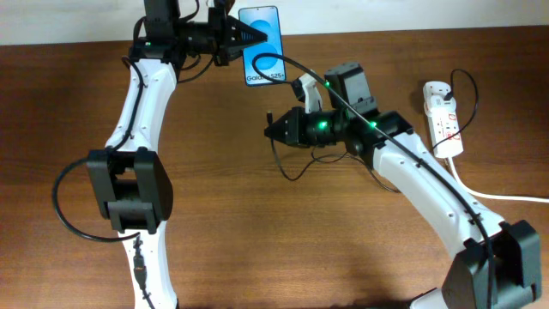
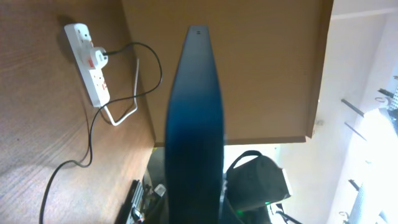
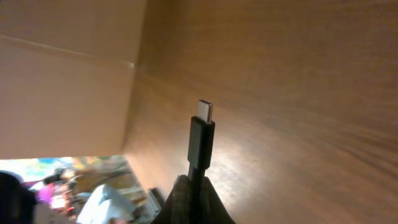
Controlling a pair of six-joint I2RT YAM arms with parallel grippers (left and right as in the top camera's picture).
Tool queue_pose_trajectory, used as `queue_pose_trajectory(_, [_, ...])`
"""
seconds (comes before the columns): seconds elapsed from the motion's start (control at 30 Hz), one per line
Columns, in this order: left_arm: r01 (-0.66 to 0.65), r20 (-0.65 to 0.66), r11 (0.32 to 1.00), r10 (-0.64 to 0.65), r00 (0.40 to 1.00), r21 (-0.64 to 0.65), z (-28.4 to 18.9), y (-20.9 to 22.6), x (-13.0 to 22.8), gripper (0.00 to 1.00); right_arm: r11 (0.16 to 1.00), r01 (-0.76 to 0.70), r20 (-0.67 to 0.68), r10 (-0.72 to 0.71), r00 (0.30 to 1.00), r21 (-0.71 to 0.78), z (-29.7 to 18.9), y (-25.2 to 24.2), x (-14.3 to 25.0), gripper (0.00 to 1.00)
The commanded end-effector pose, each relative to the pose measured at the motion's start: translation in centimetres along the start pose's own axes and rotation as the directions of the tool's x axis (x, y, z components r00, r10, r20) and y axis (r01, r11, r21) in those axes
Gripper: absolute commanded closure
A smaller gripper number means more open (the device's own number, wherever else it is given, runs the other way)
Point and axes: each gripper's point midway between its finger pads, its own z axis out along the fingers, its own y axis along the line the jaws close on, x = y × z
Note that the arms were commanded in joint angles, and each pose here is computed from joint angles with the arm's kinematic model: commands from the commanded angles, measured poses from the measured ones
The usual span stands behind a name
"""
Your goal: Plug charger to phone and switch on socket
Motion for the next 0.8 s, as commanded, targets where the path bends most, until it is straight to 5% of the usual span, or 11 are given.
queue_pose_trajectory(0.0, [-0.017,-0.005,1.000,0.017,1.000,0.005,-0.1,-0.5,0.0,1.00,0.987,0.160,0.085,-0.161,0.983,0.018,-2.0,3.0,-2.5,0.96])
queue_pose_trajectory(0.77, [0.021,0.038,1.000,-0.020,0.999,-0.017,-1.0,1.4,-0.9,1.00,0.971,0.225,0.107,-0.216,0.971,-0.083,-2.3,5.3,-3.0,0.96])
